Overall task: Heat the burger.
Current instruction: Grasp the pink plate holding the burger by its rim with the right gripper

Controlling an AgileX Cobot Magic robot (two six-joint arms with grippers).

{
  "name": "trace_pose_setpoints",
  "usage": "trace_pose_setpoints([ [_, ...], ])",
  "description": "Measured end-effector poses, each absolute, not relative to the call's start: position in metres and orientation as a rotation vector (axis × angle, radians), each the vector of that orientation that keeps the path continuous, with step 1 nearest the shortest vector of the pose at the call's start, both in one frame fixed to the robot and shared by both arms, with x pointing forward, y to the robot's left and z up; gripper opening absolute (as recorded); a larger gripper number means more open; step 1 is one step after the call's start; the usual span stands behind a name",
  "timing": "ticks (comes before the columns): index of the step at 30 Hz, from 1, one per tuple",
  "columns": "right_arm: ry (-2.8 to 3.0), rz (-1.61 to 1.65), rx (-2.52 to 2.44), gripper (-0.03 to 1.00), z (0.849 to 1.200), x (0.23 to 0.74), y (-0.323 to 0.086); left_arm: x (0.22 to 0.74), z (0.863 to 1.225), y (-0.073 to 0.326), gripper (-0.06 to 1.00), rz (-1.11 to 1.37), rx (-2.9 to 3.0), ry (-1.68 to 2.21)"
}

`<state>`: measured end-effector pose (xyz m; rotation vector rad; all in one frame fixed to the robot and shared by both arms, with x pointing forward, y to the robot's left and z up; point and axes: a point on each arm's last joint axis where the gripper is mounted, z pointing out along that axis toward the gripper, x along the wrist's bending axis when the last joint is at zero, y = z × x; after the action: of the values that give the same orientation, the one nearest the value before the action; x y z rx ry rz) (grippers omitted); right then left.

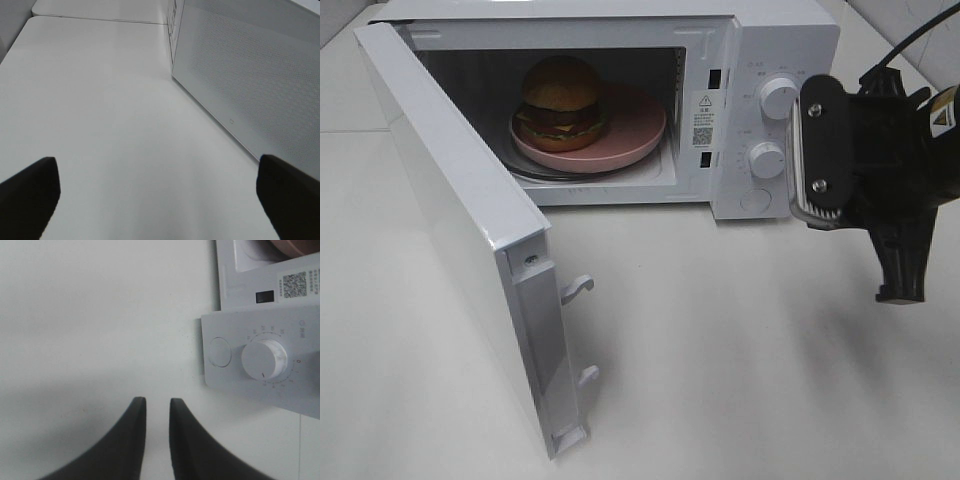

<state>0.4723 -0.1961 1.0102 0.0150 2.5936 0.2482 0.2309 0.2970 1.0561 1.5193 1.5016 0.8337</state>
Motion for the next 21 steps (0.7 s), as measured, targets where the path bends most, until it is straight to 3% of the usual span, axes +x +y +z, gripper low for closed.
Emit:
trace_pose_setpoints([
  [13, 2.721, -0.024, -0.187, 0.15, 1.004, 0.463, -0.211, 0.231, 1.056, 0.297, 0.99, 0.834, 1.519, 1.502],
  [21, 2.699, 0.034, -0.202, 0.15, 1.027, 0.473, -0.203, 0.231, 1.056, 0.297, 0.99, 0.834, 1.519, 1.502],
])
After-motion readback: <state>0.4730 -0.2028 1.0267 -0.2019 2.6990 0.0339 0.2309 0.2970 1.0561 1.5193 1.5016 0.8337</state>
